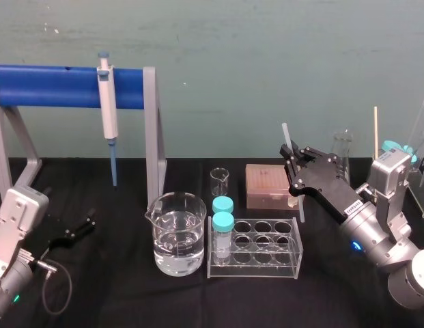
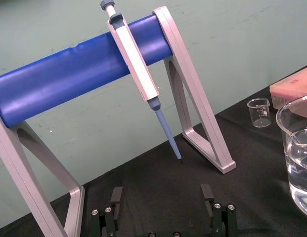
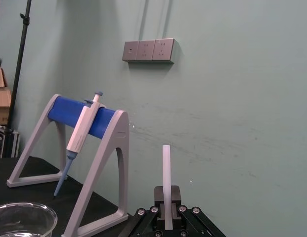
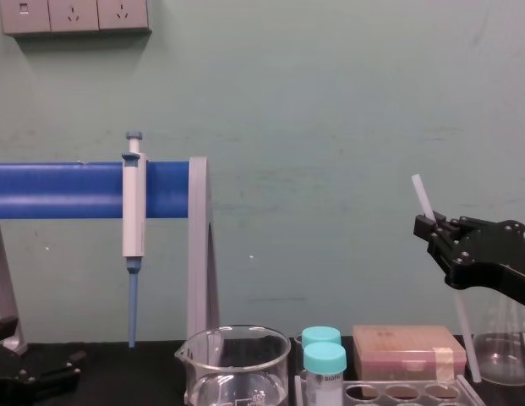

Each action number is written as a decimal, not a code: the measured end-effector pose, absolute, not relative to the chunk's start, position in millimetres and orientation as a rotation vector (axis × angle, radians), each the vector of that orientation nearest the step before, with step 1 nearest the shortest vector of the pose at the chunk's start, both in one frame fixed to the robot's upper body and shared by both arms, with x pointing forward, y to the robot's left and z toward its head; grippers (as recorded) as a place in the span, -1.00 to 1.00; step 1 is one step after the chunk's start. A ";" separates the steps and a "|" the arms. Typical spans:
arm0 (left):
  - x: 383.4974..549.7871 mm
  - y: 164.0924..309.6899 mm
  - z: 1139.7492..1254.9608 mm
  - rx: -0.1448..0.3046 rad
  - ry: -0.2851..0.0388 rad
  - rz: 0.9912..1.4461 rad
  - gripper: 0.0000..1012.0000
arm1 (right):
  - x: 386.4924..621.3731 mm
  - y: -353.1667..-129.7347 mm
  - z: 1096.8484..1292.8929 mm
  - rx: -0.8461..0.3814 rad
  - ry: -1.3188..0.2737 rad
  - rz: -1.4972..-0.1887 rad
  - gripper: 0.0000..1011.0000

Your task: Pick up the stirring rod with one hand, then place it down.

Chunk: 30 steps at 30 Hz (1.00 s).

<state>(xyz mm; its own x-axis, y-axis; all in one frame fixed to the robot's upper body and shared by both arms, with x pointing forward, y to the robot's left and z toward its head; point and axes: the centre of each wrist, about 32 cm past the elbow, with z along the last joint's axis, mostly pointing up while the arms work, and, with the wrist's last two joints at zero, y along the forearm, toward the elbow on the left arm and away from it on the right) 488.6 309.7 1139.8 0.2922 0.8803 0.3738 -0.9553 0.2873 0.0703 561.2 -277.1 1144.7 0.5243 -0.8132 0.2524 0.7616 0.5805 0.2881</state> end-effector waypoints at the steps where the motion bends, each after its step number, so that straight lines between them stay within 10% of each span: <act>1: 488.6 309.7 1139.8 0.305 -0.285 1.248 0.98 | 561.2 -277.1 1144.7 0.148 -0.380 -0.946 -0.86; 30: 488.6 309.7 1139.8 0.305 -0.285 1.248 0.98 | 561.2 -277.0 1144.7 0.148 -0.380 -0.946 -0.86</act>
